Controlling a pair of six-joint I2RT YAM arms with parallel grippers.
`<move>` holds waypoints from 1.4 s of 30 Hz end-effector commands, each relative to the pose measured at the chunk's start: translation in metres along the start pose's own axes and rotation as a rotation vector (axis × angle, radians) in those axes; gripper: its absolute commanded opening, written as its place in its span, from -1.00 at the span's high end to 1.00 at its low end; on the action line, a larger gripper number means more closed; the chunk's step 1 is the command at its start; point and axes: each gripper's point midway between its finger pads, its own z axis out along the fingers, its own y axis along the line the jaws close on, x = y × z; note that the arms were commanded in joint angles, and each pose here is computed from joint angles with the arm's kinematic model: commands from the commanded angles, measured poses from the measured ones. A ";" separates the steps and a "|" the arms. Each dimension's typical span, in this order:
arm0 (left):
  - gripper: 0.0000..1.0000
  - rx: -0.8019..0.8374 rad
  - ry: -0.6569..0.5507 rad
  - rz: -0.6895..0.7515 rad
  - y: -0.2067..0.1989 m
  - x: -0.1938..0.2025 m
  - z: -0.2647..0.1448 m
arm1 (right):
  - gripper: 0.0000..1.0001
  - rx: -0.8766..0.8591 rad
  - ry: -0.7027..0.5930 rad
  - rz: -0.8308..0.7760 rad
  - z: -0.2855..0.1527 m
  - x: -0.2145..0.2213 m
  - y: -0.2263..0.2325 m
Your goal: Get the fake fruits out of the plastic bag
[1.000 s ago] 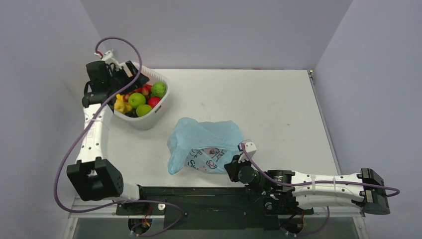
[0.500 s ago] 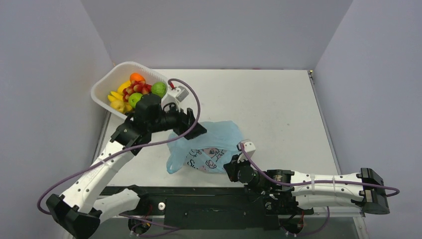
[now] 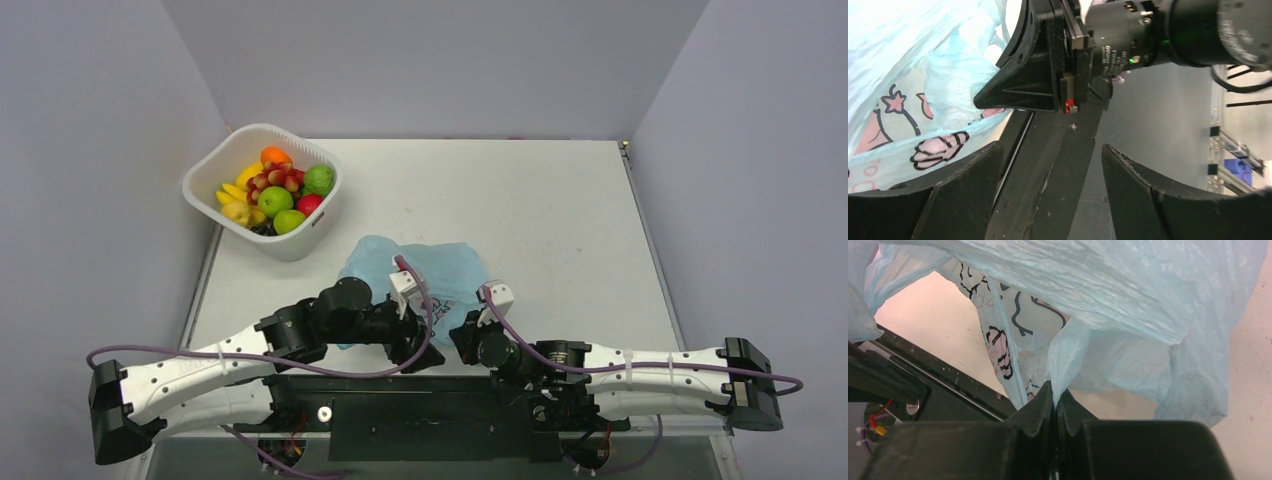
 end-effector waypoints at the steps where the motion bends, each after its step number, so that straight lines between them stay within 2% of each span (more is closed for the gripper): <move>1: -0.35 -0.081 -0.129 0.033 0.004 -0.033 0.024 | 1.00 -0.016 -0.032 0.045 -0.001 -0.013 0.009; 6: -0.27 -0.201 -0.107 -0.005 0.032 -0.024 0.041 | 1.00 -0.020 -0.045 0.057 -0.003 -0.015 0.008; 13: -0.21 -0.408 -0.145 -0.070 0.077 -0.017 0.033 | 1.00 -0.025 -0.055 0.070 -0.006 -0.015 0.004; 18: -0.11 -0.428 -0.204 -0.151 0.100 -0.027 0.034 | 1.00 -0.036 -0.032 0.068 -0.002 -0.003 0.002; 22: -0.06 -0.434 -0.179 -0.173 0.116 -0.027 0.042 | 1.00 -0.062 -0.010 0.078 0.002 0.008 0.007; 31: 0.00 -0.561 -0.049 -0.190 0.159 0.027 0.047 | 1.00 -0.105 0.082 0.043 0.010 0.038 0.019; 36: 0.00 -0.618 -0.031 -0.199 0.171 0.051 0.032 | 1.00 -0.102 0.117 0.015 0.012 0.050 0.019; 42: -0.04 -0.687 0.004 -0.201 0.177 0.073 0.005 | 1.00 -0.096 0.101 0.016 0.012 0.047 0.017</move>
